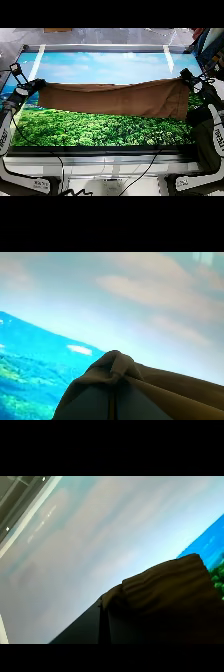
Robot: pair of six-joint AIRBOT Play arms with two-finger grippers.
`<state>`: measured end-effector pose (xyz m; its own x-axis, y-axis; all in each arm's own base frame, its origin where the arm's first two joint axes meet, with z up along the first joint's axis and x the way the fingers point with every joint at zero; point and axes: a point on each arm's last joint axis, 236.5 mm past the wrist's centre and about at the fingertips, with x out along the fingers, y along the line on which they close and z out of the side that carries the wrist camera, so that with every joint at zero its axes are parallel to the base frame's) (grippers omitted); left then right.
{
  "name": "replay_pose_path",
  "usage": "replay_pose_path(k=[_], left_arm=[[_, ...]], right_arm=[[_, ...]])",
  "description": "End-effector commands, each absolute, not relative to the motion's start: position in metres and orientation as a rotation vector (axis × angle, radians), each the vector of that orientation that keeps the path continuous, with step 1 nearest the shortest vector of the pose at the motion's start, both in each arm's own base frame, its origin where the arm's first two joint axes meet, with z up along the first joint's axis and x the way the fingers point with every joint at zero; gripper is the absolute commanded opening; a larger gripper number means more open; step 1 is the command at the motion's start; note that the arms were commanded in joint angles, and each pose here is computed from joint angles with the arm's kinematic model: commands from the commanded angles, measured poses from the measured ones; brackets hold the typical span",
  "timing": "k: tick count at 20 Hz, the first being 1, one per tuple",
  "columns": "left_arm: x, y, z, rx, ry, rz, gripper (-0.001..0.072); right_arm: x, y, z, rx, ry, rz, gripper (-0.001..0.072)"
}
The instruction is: Fold the clothes and pants, and hang the long-sleeved shirts on hangers.
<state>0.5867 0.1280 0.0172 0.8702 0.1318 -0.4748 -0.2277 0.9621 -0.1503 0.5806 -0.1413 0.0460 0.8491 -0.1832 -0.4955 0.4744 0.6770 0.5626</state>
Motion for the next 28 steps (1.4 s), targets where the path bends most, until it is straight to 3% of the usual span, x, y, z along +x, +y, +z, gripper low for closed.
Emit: replay_pose_path(k=[1, 7, 10, 11, 12, 13, 18, 19, 20, 21, 23, 26, 27, 28], left_arm=[[0.600, 0.132, 0.019, -0.216, 0.445, 0.210, 0.0010], [0.602, 0.128, 0.008, -0.211, 0.454, 0.211, 0.0011], [0.604, 0.133, 0.013, -0.204, 0.429, 0.230, 0.0013], [0.604, 0.132, 0.012, -0.203, 0.430, 0.228, 0.0088], [0.605, 0.133, 0.012, -0.202, 0.429, 0.229, 0.0407], [0.605, 0.133, 0.012, -0.204, 0.426, 0.232, 0.0720], [0.594, 0.128, 0.049, -0.218, 0.422, 0.185, 0.0690], [0.587, 0.128, 0.055, -0.238, 0.445, 0.166, 0.0572], [0.575, 0.129, 0.056, -0.286, 0.489, 0.145, 0.0407], [0.562, 0.130, 0.050, -0.359, 0.553, 0.127, 0.0391], [0.524, 0.129, 0.022, -0.556, 0.740, 0.102, 0.0447], [0.474, 0.129, -0.014, -0.731, 0.936, 0.100, 0.0473], [0.465, 0.129, -0.025, -0.797, 0.964, 0.131, 0.0621], [0.458, 0.129, -0.036, -0.864, 0.984, 0.172, 0.0718]], right_arm=[[0.599, -0.141, 0.046, 0.765, 0.392, -0.372, 0.0023], [0.624, -0.117, 0.051, 0.742, 0.310, -0.308, 0.0024], [0.620, -0.116, 0.036, 0.745, 0.362, -0.321, 0.0042], [0.619, -0.116, 0.034, 0.746, 0.372, -0.323, 0.0280], [0.619, -0.116, 0.032, 0.746, 0.376, -0.324, 0.0660], [0.618, -0.115, 0.032, 0.747, 0.380, -0.325, 0.0689], [0.606, -0.110, 0.038, 0.671, 0.450, -0.313, 0.0679], [0.603, -0.109, 0.041, 0.614, 0.469, -0.298, 0.0679], [0.600, -0.108, 0.046, 0.554, 0.488, -0.282, 0.0679], [0.597, -0.106, 0.050, 0.504, 0.503, -0.268, 0.0679], [0.590, -0.104, 0.057, 0.430, 0.529, -0.247, 0.0680], [0.584, -0.102, 0.064, 0.401, 0.548, -0.236, 0.0680], [0.583, -0.101, 0.065, 0.401, 0.551, -0.235, 0.0680], [0.582, -0.101, 0.065, 0.402, 0.555, -0.235, 0.0679]])
